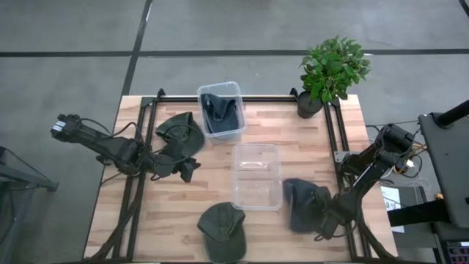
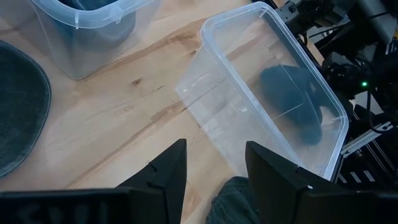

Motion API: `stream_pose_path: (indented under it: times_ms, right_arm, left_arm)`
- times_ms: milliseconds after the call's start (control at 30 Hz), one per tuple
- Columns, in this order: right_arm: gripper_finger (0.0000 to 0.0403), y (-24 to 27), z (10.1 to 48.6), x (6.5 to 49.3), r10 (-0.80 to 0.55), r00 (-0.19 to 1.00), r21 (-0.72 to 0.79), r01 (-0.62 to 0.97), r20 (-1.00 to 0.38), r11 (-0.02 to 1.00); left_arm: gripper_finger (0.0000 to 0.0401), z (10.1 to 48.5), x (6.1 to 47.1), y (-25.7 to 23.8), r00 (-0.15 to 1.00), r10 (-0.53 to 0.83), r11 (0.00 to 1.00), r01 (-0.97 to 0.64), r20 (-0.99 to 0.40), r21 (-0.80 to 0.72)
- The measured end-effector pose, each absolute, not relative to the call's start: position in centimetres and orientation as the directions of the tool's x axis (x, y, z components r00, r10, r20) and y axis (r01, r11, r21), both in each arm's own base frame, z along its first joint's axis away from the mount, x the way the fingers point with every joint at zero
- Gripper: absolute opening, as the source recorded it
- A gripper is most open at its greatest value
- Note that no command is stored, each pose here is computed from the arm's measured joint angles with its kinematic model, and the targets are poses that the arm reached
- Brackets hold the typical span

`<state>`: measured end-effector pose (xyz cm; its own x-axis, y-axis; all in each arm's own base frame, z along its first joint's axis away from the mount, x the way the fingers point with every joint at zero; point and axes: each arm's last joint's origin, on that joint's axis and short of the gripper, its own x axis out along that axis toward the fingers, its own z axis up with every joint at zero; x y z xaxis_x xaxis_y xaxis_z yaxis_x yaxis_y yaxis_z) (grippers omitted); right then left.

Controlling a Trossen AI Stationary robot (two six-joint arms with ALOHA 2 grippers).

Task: Pick & Place hat
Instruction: Put the blue cap into the top transparent bin

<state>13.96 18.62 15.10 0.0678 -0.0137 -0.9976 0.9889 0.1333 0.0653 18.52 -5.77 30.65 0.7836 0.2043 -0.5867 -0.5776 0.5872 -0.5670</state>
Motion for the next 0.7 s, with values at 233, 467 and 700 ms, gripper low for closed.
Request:
stream_pose_path:
  times_ms: [233, 467, 700]
  right_arm:
    - [0.0021, 18.2, 15.5, 13.6, -0.043, 0.051, 0.045, 0.989, -0.998, 0.142]
    - [0.0011, 16.9, 17.1, 12.7, -0.065, 0.014, 0.004, 0.990, -0.998, 0.144]
    - [0.0011, 15.2, 22.0, 11.5, -0.154, -0.033, -0.055, 0.988, -0.988, 0.147]
  left_arm:
    - [0.0156, 30.7, 18.5, -5.8, 0.784, 0.204, 0.587, -0.577, -0.586, -0.567]
    - [0.0156, 30.7, 18.5, -5.8, 0.784, 0.204, 0.586, -0.578, -0.586, -0.569]
    - [0.0156, 30.7, 18.5, -5.8, 0.784, 0.203, 0.587, -0.577, -0.586, -0.568]
